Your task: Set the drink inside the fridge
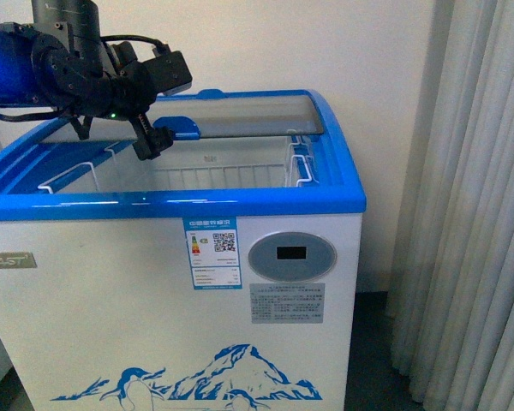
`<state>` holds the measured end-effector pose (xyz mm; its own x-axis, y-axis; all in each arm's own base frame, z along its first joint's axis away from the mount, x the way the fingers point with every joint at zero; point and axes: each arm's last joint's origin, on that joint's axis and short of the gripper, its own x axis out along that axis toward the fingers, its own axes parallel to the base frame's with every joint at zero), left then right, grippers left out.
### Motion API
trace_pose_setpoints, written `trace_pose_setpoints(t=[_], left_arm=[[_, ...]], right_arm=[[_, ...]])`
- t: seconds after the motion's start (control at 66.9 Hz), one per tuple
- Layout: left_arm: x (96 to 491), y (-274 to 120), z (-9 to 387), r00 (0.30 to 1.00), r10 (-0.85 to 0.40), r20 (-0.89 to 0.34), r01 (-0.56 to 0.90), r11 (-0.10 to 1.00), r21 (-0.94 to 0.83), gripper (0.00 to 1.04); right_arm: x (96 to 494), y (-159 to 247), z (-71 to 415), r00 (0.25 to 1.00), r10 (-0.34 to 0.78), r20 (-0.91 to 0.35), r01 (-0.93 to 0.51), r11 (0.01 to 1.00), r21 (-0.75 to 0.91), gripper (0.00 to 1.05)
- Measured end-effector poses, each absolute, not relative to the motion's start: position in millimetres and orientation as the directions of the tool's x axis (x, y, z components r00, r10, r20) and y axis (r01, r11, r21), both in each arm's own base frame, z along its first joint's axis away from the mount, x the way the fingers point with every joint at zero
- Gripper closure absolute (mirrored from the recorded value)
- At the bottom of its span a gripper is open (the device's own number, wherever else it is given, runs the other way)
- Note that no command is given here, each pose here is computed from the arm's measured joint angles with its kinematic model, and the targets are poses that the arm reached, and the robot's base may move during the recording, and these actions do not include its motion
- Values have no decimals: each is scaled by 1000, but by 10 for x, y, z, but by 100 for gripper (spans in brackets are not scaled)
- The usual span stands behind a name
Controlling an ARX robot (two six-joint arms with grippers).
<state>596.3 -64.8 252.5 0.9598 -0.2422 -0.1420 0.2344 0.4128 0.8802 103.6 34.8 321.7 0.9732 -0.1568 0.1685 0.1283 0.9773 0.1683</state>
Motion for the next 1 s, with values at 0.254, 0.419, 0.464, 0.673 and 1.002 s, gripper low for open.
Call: trace_pose_setpoints(t=[0.254,0.419,0.464,0.673,1.002], left_arm=[[6038,-620,2625,999,-38,7,18,611,791,8],[5877,-424,3043,992,120,41,-121,807,578,8],[5773,-370,3149,993,109,37,-113,857,504,8],[4790,-225,3346,998,-4,-70,11,994,105,8],[3098,-248,2815,988,-89,-128,79,994,-74,15]], right_arm=[[1036,348,3217,973,-156,169,128,978,168,64],[1036,349,3217,973,-156,169,128,978,166,64],[1036,349,3217,973,-156,169,128,978,166,64],[1036,349,3217,973,-156,169,128,978,166,64],[1036,349,3217,973,-155,169,127,978,166,64]])
